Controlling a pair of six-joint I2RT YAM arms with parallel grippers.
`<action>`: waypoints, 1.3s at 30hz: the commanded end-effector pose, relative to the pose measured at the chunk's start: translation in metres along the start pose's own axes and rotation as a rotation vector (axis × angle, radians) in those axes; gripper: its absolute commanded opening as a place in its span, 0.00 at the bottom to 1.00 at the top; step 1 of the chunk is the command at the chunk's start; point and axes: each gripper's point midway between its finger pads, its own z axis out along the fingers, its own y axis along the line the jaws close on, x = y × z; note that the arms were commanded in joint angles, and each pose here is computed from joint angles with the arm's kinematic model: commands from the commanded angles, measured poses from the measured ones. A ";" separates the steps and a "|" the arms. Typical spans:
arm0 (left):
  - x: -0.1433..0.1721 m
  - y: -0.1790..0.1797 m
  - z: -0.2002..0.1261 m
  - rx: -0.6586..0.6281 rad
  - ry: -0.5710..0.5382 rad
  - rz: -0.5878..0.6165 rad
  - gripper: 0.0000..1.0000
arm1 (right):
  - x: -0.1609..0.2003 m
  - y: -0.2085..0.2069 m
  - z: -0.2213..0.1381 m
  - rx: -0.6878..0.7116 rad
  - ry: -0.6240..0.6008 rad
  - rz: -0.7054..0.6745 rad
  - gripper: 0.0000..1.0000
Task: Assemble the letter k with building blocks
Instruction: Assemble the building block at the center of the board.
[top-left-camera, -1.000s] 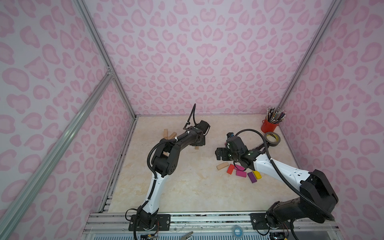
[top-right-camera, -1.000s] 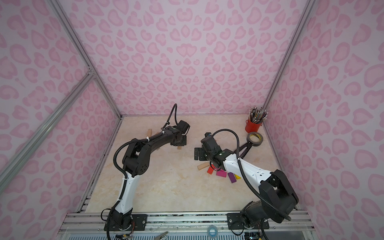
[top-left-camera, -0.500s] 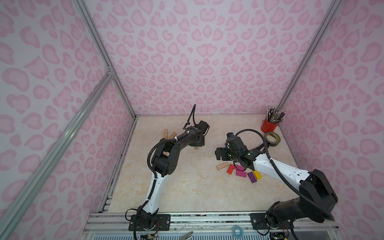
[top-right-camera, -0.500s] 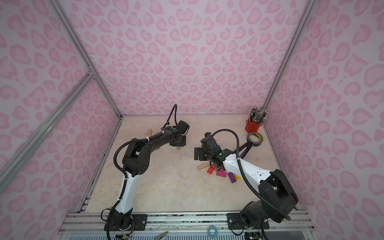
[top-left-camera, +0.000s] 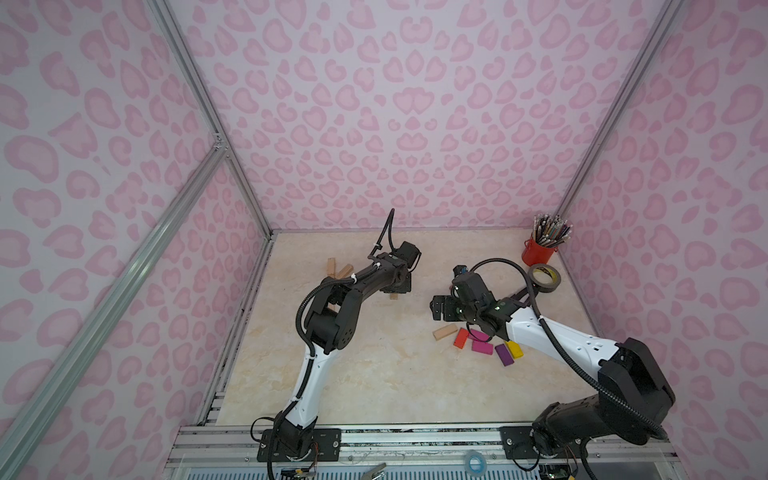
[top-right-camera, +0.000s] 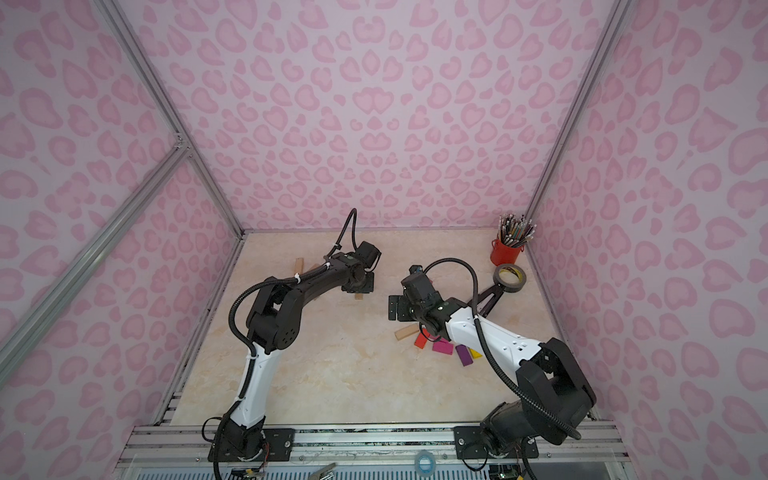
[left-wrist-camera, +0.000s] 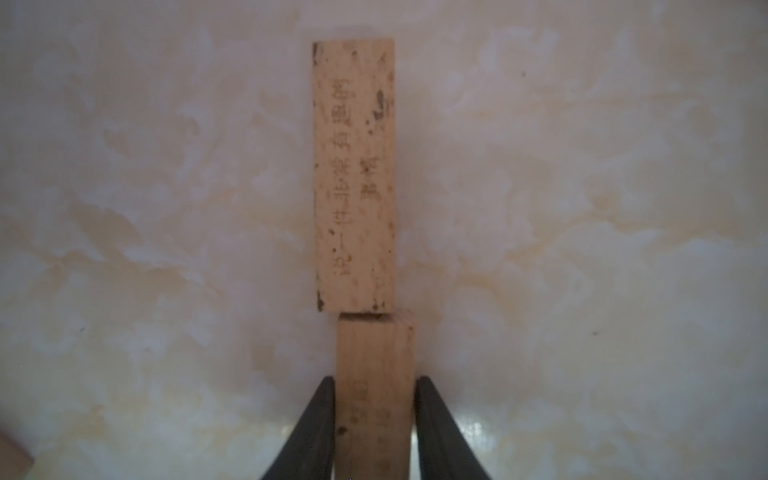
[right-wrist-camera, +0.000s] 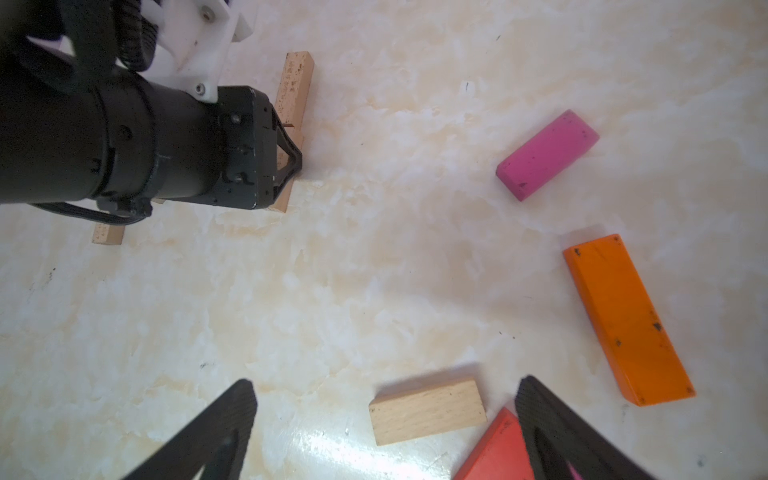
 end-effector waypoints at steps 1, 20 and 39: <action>-0.001 0.010 0.002 -0.031 0.002 -0.015 0.34 | 0.002 -0.001 0.001 0.003 0.010 -0.001 0.98; -0.002 0.002 0.001 0.004 0.000 -0.002 0.33 | 0.003 -0.001 0.002 0.003 0.013 0.000 0.98; -0.003 0.004 -0.001 0.000 -0.002 -0.010 0.36 | 0.004 -0.002 0.002 0.007 0.015 0.000 0.99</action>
